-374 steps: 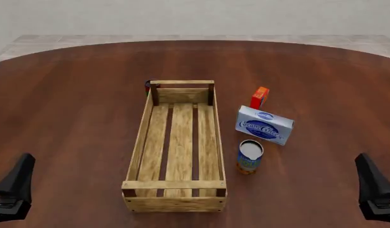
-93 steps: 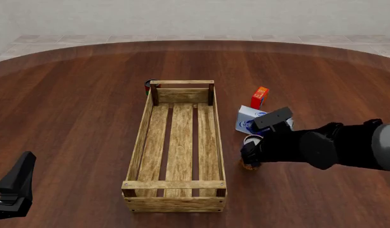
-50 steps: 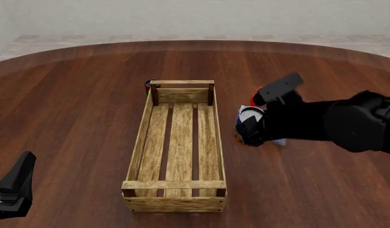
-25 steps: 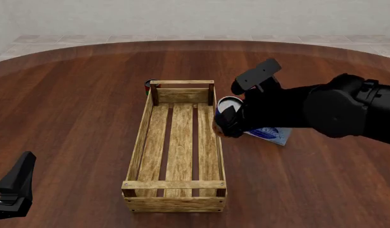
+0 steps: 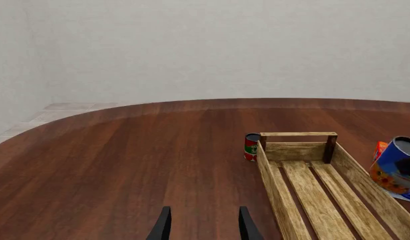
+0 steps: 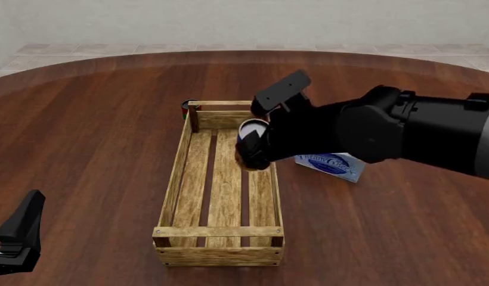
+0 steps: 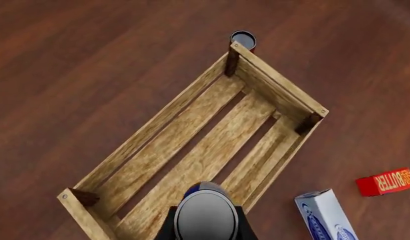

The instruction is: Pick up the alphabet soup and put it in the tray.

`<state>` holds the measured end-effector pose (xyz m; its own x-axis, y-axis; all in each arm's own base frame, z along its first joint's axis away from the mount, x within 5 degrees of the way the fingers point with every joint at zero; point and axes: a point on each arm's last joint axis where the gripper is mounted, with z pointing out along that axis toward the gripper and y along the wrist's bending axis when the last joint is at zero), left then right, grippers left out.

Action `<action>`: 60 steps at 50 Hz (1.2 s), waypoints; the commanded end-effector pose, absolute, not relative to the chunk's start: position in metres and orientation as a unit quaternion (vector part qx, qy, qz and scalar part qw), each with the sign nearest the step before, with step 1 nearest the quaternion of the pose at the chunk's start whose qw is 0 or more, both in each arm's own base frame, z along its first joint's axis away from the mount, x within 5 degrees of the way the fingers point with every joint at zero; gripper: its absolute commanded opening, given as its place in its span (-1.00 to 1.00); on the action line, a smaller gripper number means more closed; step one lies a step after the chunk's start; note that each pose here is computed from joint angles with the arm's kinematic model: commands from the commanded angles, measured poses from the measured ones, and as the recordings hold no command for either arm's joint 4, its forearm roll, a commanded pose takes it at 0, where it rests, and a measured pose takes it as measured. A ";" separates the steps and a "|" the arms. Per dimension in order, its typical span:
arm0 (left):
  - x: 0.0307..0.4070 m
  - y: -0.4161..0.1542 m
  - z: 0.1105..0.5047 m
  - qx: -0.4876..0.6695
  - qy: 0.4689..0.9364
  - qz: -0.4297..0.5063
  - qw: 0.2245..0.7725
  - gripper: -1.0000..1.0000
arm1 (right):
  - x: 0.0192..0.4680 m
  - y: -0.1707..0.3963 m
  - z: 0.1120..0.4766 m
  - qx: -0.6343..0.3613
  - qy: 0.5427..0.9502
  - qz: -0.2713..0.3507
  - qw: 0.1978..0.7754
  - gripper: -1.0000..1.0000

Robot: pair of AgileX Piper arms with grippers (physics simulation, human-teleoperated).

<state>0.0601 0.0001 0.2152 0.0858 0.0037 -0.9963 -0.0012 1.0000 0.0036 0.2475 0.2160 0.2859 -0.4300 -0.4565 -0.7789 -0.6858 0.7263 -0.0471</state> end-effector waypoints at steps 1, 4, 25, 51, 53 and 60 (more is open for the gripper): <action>0.060 0.000 0.215 0.001 0.676 0.001 0.737 1.00 | 0.256 0.238 0.276 -0.347 0.832 0.150 0.406 -1.00; 0.060 0.000 0.215 0.001 0.676 0.001 0.737 1.00 | 0.257 0.241 0.274 -0.348 0.832 0.151 0.404 -1.00; 0.060 0.000 0.215 0.001 0.676 0.001 0.737 1.00 | 0.268 0.257 0.253 -0.352 0.839 0.150 0.388 -1.00; 0.060 0.000 0.215 0.001 0.676 0.001 0.737 1.00 | 0.281 0.274 0.221 -0.354 0.850 0.144 0.362 -1.00; 0.060 0.000 0.215 0.001 0.676 0.001 0.737 1.00 | 0.282 0.275 0.218 -0.354 0.851 0.144 0.360 -1.00; 0.060 0.000 0.215 0.001 0.676 0.001 0.737 1.00 | 0.284 0.278 0.212 -0.353 0.854 0.142 0.355 -1.00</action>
<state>0.0601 0.0001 0.2152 0.0857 0.0037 -0.9963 -0.0013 1.0000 0.0036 0.2789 0.2714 0.2228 -0.4838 -0.5123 -0.7096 -0.7126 0.7013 -0.0204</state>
